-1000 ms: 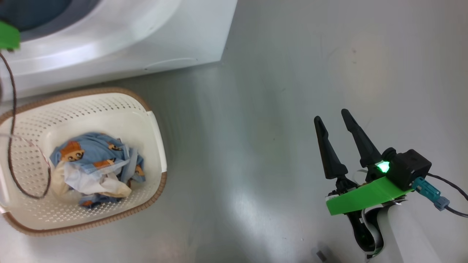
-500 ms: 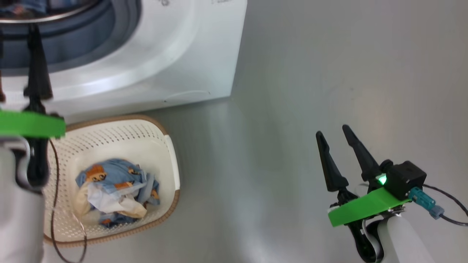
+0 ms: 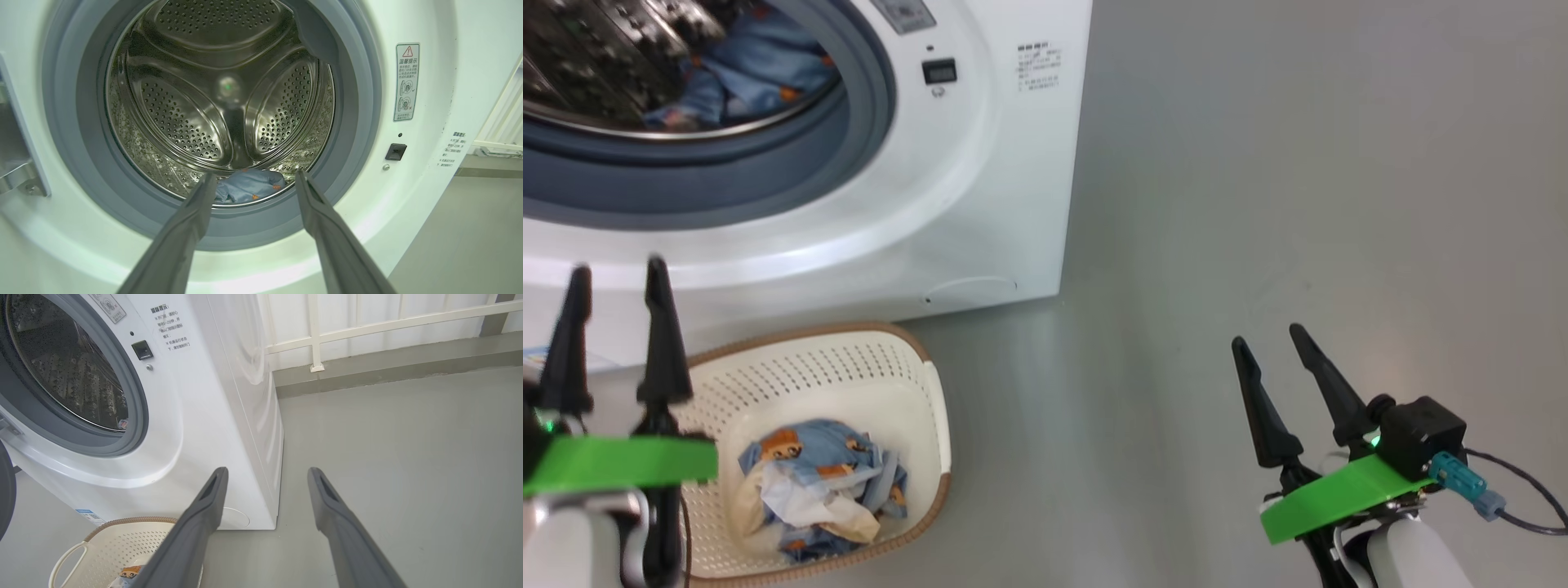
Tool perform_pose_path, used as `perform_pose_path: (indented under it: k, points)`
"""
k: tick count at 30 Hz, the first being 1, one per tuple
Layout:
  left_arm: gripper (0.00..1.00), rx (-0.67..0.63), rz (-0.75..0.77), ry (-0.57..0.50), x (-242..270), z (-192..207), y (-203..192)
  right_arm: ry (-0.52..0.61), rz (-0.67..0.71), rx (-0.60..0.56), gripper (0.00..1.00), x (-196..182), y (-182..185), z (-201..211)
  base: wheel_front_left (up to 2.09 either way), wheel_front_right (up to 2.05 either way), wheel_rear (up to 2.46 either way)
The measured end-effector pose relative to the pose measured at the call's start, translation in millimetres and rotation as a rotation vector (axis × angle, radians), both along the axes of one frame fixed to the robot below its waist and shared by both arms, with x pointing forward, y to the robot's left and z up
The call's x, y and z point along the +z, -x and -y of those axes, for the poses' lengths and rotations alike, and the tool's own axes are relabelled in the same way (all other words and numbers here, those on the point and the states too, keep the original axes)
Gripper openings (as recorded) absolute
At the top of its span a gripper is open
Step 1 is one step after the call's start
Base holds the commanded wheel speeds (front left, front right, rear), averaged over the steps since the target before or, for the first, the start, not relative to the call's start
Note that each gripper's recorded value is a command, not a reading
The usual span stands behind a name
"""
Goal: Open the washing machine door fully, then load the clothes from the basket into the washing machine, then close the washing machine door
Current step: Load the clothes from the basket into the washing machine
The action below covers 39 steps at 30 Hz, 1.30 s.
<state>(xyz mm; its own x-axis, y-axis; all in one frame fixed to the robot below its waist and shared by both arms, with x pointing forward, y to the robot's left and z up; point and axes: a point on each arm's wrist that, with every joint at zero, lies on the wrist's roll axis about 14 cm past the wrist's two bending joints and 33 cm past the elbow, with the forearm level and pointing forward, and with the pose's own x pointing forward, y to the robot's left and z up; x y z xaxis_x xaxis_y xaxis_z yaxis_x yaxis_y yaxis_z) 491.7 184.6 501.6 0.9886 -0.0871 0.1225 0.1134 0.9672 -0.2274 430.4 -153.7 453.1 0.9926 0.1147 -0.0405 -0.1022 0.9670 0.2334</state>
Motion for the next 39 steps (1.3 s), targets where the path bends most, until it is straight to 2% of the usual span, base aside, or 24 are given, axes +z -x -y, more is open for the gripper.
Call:
perform_pose_path:
  k: [8,18,23,39]
  points:
    - [1.0,0.103,-0.013,-0.01,1.7,-22.4,51.5,0.006,0.043,0.007,1.0,19.7,16.2,-2.5,0.0,0.0,0.0]
    - [1.0,0.147,-0.03,-0.081,2.8,-31.1,105.2,0.016,0.084,0.007,1.0,36.6,38.2,-2.6,0.0,0.0,0.0]
    - [1.0,0.16,-0.069,-0.081,-7.3,-34.0,127.5,0.014,0.098,0.005,1.0,41.8,44.6,-2.5,0.0,0.0,0.0]
    - [1.0,0.185,-0.119,-0.106,-19.4,-37.5,153.1,0.014,0.108,-0.005,1.0,45.0,52.3,0.8,0.0,0.0,0.0]
